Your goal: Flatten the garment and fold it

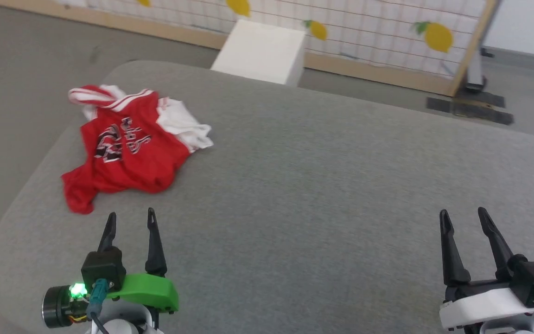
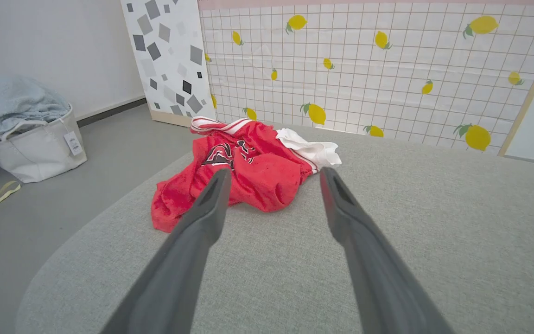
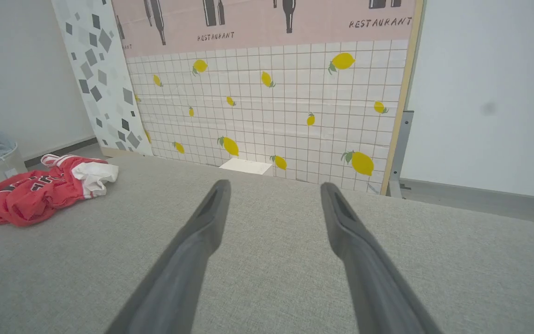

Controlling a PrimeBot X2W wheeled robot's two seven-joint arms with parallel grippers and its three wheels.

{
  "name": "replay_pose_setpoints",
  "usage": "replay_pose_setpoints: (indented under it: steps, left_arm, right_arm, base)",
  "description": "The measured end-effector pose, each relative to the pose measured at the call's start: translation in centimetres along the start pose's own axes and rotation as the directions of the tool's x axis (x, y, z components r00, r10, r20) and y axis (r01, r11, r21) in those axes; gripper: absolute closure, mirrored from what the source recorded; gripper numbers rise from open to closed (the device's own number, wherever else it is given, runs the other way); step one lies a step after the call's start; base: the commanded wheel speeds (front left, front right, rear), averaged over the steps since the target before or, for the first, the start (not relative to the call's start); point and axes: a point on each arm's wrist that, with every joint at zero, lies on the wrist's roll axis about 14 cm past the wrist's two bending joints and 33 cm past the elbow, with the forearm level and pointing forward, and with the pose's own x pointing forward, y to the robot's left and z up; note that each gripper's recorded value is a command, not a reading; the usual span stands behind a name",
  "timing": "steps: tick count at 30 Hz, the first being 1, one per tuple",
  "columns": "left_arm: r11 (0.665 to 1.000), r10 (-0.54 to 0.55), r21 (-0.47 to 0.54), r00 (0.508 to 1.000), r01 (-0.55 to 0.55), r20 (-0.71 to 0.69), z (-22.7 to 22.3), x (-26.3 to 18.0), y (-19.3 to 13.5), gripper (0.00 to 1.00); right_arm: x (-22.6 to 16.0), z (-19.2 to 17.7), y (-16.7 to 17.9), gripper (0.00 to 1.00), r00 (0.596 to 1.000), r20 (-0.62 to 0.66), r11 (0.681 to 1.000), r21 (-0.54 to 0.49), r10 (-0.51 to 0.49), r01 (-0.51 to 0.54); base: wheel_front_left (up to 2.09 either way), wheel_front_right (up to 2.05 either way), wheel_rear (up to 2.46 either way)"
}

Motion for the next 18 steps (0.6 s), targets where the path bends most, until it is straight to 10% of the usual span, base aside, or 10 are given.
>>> replay_pose_setpoints:
  steps: [18]
  left_arm:
    - [0.986, 0.168, 0.016, 0.986, -0.168, -0.005, 0.3, -2.4, 5.5, 0.0]
  right_arm:
    - [2.6, -1.5, 4.8, 0.0, 0.988, -0.026, 0.988, 0.014, 0.152, -0.152]
  base:
    - [0.0, 0.0, 0.0]
